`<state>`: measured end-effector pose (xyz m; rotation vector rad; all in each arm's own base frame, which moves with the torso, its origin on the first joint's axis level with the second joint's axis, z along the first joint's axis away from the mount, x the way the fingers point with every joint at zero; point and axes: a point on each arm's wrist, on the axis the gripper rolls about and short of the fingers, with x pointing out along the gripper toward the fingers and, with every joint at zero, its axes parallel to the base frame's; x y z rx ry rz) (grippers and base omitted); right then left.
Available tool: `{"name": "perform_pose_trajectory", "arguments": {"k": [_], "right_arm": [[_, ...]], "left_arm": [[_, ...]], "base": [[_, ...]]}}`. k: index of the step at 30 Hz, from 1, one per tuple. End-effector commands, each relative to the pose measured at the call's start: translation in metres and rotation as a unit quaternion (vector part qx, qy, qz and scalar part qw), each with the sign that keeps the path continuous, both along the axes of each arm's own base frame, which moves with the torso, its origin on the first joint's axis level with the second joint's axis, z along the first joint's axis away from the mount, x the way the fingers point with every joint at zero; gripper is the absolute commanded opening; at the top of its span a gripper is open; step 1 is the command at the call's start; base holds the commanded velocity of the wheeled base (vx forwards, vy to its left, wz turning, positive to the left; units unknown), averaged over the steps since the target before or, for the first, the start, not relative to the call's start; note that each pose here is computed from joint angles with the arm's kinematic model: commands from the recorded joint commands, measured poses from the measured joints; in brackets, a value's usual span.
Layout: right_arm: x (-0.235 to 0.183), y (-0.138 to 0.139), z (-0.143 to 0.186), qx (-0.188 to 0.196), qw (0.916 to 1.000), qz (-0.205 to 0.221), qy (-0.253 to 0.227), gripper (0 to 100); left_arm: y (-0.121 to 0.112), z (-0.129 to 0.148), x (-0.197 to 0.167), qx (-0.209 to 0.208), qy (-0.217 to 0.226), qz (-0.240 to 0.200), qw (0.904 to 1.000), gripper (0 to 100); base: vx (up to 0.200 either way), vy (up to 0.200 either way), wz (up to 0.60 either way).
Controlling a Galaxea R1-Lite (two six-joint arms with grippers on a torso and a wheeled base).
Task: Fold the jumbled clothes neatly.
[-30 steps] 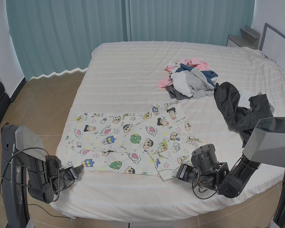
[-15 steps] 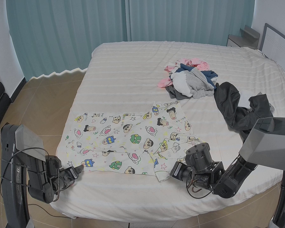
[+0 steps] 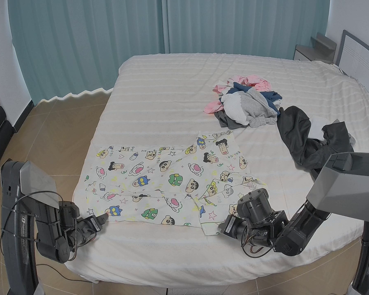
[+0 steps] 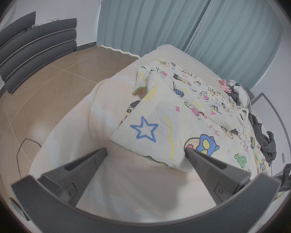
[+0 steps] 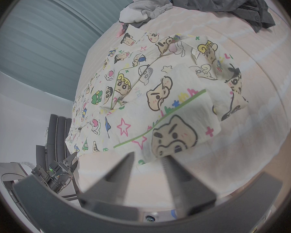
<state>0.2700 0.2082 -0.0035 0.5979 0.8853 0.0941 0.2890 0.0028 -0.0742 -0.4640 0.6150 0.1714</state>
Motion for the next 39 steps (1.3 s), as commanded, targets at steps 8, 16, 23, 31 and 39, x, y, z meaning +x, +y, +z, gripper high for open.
{"name": "perform_pose_trajectory", "arguments": {"k": [8, 16, 23, 31, 39], "right_arm": [[-0.004, -0.005, 0.018, 0.01, 0.9998, 0.002, -0.016, 100], [0.01, -0.027, 0.038, 0.033, 0.9986, -0.008, -0.041, 100], [0.009, -0.033, 0.051, 0.072, 0.9967, 0.009, -0.038, 100], [0.031, -0.035, 0.01, 0.061, 0.9979, -0.015, -0.016, 100], [0.049, -0.049, -0.001, 0.032, 0.9978, -0.051, -0.029, 100]], "left_arm": [[0.0, 0.001, 0.001, 0.0, -0.009, 0.001, 1.0, 100], [0.0, 0.001, 0.001, 0.0, -0.009, 0.001, 1.0, 100], [0.001, 0.001, 0.001, 0.0, -0.009, 0.001, 1.0, 100], [0.004, 0.009, 0.004, -0.02, -0.025, 0.019, 0.9993, 100], [0.012, 0.027, 0.011, -0.049, -0.063, 0.044, 0.9959, 100]], "base": [[0.0, 0.0, 0.0], [0.0, 0.0, 0.0], [0.0, 0.0, 0.0], [0.0, 0.0, 0.0], [0.0, 0.0, 0.0]]}}
